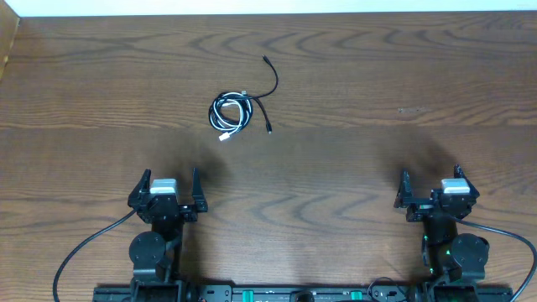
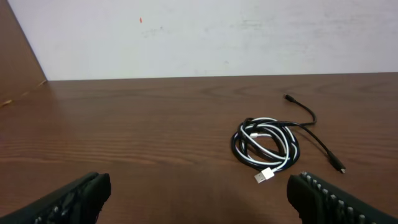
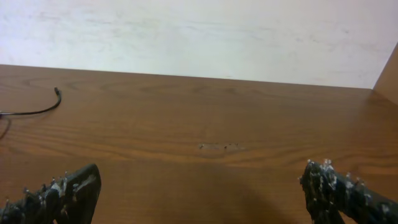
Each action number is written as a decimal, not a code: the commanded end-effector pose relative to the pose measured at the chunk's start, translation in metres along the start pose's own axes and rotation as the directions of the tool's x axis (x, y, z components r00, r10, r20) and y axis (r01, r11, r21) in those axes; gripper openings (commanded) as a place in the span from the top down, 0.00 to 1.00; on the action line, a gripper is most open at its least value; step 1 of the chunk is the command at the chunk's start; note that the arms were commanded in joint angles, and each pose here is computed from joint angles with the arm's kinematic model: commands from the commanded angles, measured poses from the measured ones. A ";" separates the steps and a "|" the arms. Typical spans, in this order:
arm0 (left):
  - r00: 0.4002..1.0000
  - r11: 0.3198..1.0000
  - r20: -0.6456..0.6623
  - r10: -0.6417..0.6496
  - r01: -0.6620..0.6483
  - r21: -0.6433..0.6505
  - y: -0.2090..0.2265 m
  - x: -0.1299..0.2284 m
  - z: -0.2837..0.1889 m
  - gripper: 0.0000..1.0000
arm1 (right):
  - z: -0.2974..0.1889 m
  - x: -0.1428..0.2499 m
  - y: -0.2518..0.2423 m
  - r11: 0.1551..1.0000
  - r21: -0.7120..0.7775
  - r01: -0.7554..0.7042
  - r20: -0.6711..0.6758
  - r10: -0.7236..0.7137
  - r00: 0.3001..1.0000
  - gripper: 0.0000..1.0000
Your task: Untangle cables
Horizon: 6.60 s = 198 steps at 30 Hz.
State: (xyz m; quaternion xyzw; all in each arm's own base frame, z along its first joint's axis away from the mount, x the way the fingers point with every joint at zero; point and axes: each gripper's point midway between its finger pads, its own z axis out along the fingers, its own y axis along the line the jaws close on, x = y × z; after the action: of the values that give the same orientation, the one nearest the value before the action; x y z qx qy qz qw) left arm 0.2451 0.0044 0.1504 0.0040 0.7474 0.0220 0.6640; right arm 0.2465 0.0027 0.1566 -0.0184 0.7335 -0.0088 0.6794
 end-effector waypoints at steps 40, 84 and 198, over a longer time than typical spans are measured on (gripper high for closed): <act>0.998 1.000 -0.058 -0.007 0.006 -0.013 0.002 0.018 0.001 0.04 | 0.000 0.001 0.000 1.000 0.004 0.012 -0.004 -0.012 1.000 0.01; 0.915 1.000 -0.402 -0.028 0.029 -0.004 -0.002 0.040 0.019 0.04 | 0.000 0.001 0.000 1.000 0.003 0.012 -0.004 -0.012 1.000 0.01; 0.629 0.981 -0.775 0.060 0.105 0.161 -0.031 0.010 0.053 0.04 | 0.000 0.001 0.000 1.000 0.004 0.012 -0.004 -0.012 1.000 0.01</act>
State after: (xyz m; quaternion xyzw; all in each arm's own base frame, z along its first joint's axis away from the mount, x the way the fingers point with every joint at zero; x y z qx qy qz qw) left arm 0.2902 -0.0235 0.1208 0.0392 0.9631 -0.0580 0.2599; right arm 0.2465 0.0027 0.1566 -0.0183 0.7335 -0.0089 0.6794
